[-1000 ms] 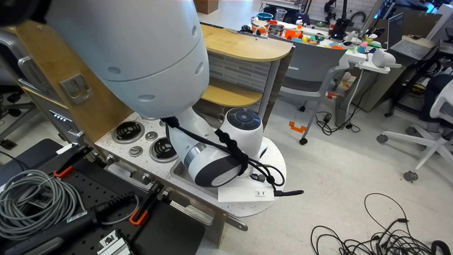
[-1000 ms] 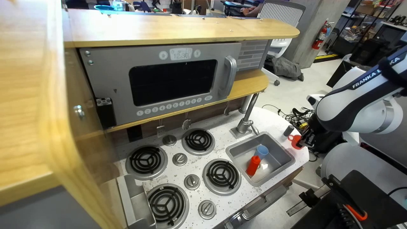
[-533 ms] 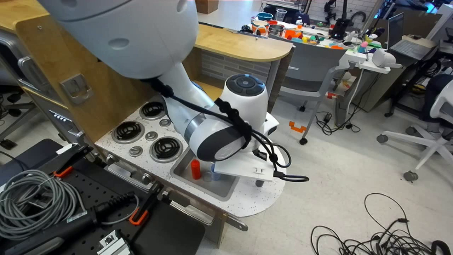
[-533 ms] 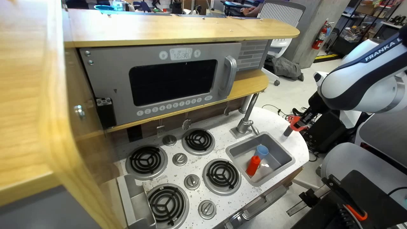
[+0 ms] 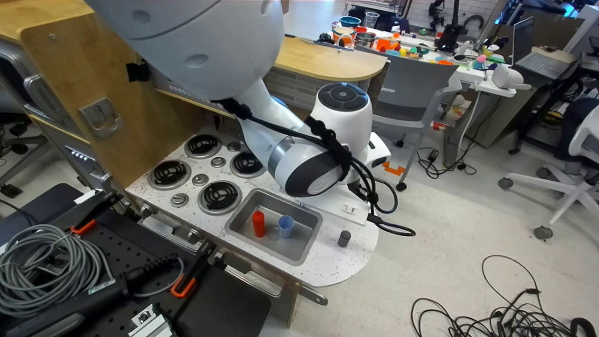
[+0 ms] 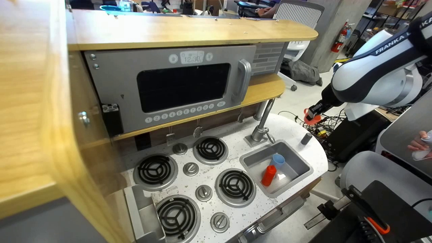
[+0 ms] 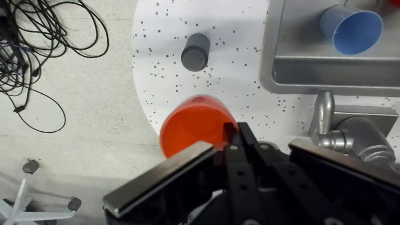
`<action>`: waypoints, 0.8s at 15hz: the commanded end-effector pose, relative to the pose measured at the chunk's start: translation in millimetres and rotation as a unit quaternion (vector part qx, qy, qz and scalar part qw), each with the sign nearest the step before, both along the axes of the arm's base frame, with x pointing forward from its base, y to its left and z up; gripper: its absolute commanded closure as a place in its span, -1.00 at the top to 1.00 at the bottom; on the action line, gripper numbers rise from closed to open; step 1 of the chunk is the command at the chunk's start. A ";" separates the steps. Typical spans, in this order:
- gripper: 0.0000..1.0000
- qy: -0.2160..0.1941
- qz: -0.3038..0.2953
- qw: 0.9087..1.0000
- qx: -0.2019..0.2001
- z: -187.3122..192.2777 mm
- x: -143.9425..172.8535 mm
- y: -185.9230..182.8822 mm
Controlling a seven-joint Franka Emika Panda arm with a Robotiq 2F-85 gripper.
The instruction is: Place the orange cup next to the tap
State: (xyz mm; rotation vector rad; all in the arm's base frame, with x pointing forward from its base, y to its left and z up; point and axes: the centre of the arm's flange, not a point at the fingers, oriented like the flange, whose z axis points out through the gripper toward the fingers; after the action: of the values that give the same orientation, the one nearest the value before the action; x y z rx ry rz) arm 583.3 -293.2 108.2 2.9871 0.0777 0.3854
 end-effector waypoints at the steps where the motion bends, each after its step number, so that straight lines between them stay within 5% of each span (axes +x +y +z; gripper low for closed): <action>1: -0.98 -0.001 -0.014 1.000 0.015 -20.1 38.1 -3.6; 12: -0.98 0.013 -0.001 1.000 0.022 -83.7 62.3 23.9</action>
State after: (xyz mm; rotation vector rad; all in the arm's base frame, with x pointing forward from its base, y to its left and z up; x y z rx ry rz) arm 629.3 -263.8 38.7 3.0512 0.0707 0.3756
